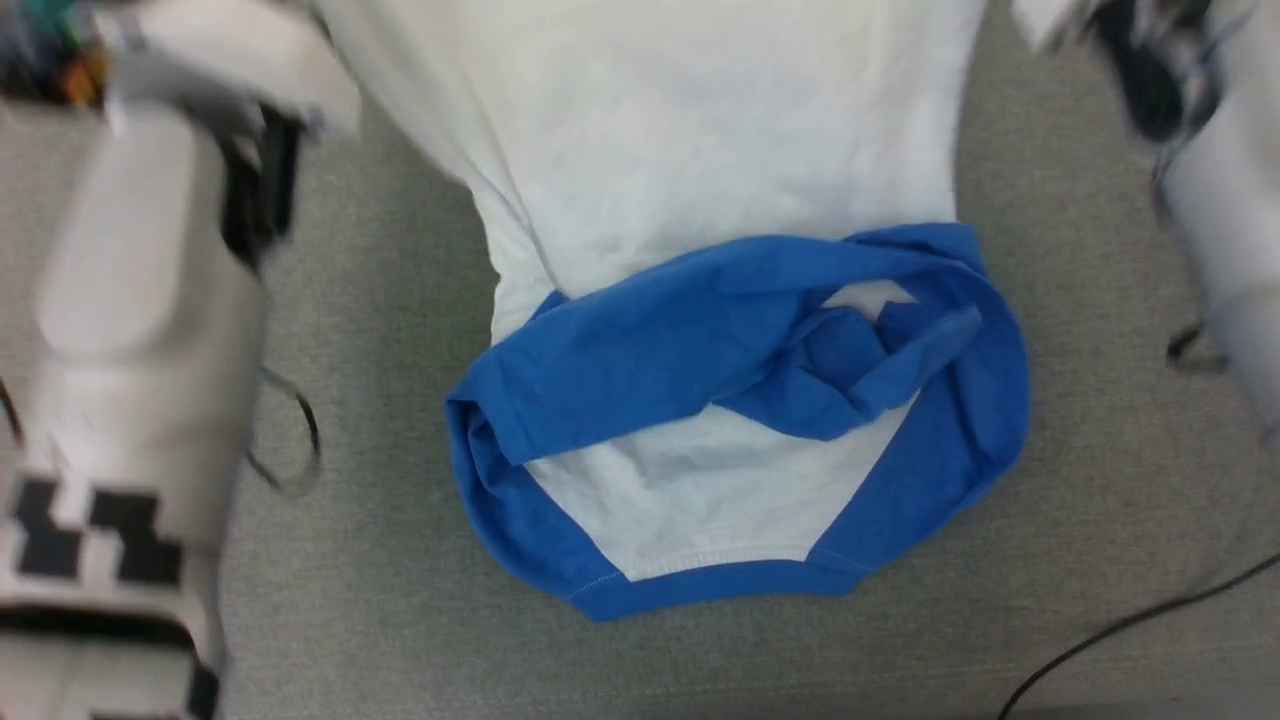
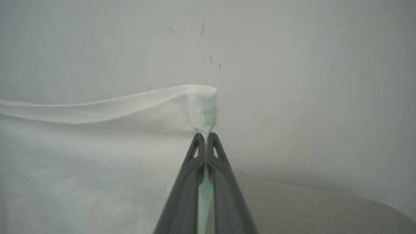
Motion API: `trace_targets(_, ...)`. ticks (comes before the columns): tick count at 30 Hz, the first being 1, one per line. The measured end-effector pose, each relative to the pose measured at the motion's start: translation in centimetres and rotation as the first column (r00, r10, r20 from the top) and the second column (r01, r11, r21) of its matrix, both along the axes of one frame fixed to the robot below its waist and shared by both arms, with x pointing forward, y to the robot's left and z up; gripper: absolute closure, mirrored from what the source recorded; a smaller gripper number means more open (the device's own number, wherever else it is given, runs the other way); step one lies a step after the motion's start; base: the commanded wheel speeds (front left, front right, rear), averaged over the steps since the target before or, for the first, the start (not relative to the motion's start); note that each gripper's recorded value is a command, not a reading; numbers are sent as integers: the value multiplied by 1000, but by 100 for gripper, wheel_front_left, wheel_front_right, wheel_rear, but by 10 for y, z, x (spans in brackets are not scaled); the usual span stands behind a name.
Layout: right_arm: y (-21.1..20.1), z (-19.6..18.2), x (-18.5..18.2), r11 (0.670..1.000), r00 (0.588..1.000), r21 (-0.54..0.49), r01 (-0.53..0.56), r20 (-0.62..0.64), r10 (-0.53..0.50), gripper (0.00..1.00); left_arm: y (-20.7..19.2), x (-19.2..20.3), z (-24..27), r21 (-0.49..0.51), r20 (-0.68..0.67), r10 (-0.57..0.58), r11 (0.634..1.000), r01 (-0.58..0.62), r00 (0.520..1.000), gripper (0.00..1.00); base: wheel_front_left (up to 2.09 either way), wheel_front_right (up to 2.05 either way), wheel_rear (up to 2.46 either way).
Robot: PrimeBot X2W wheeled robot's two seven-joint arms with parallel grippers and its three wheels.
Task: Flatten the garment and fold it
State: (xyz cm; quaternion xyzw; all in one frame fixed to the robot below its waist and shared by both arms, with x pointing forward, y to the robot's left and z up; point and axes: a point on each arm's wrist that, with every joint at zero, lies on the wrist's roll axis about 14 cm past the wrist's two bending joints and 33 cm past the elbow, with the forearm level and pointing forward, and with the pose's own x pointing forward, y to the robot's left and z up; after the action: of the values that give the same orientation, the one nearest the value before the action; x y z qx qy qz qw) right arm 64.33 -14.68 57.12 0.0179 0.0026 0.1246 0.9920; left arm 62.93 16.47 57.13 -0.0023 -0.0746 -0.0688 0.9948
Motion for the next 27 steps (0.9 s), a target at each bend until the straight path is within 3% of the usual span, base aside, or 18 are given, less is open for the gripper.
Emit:
trace_targets(6,10,-46,-61,997,993,14,-80,-83,81,100,6,-64,-40,-68,-66,28,997,-32,997,100,0,0,0)
trace_targets(14,9,-73,-140,986,973,96,-134,-176,149,100,14,-153,-64,-73,-141,42,996,-53,989,100,0,0,0)
trace_targets(21,-4,-99,-206,984,958,142,-105,-252,139,100,6,-221,-94,-120,-289,37,990,-75,957,100,0,0,0)
trace_targets(27,-29,-127,-251,985,938,173,4,-342,56,100,-16,-264,-125,-169,-431,-26,984,-52,902,100,0,0,0)
